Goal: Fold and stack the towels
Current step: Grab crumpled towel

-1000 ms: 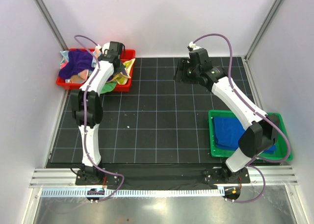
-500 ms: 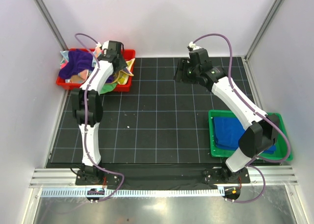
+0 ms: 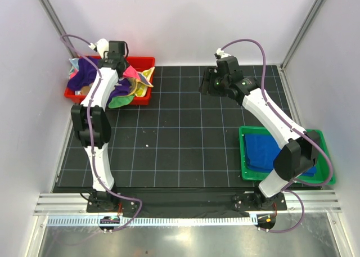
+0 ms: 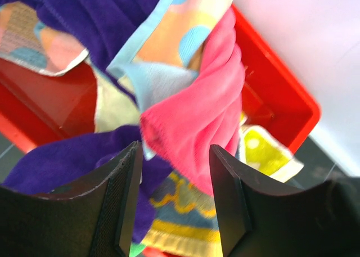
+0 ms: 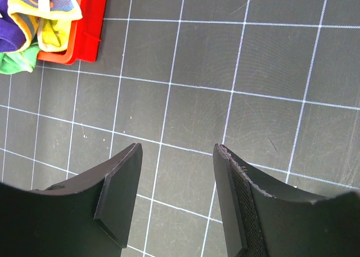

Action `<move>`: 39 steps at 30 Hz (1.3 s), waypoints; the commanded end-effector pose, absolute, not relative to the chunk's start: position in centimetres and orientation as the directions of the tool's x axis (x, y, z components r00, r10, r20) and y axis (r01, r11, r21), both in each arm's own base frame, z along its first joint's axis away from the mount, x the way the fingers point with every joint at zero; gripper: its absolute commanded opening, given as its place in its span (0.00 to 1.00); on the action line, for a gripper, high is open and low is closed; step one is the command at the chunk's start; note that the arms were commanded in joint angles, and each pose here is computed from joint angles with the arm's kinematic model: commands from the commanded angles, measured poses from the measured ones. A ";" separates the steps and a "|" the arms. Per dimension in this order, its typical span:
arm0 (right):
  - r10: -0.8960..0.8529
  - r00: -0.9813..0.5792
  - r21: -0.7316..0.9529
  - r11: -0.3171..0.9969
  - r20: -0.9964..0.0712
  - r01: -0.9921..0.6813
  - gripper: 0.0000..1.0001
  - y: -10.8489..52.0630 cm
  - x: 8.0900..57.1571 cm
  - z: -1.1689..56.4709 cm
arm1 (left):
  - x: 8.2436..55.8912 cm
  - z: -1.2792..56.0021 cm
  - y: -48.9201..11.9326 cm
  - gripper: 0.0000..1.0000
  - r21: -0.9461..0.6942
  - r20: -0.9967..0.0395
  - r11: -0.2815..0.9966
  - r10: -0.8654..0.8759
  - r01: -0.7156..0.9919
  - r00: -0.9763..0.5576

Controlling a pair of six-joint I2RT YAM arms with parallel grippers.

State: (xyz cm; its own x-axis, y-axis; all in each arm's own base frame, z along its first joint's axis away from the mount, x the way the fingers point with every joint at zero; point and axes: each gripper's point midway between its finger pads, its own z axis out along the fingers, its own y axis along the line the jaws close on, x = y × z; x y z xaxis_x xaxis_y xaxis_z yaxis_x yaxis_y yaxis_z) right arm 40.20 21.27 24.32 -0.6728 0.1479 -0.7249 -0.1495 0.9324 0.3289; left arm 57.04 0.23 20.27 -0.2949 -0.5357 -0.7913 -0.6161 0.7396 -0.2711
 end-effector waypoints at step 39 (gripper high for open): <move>0.138 -0.656 0.314 0.936 -0.742 -0.158 0.60 21.0 40.2 24.2 | 57.4 24.6 2.4 0.61 -0.365 -0.839 0.705 -0.532 -0.608 -0.113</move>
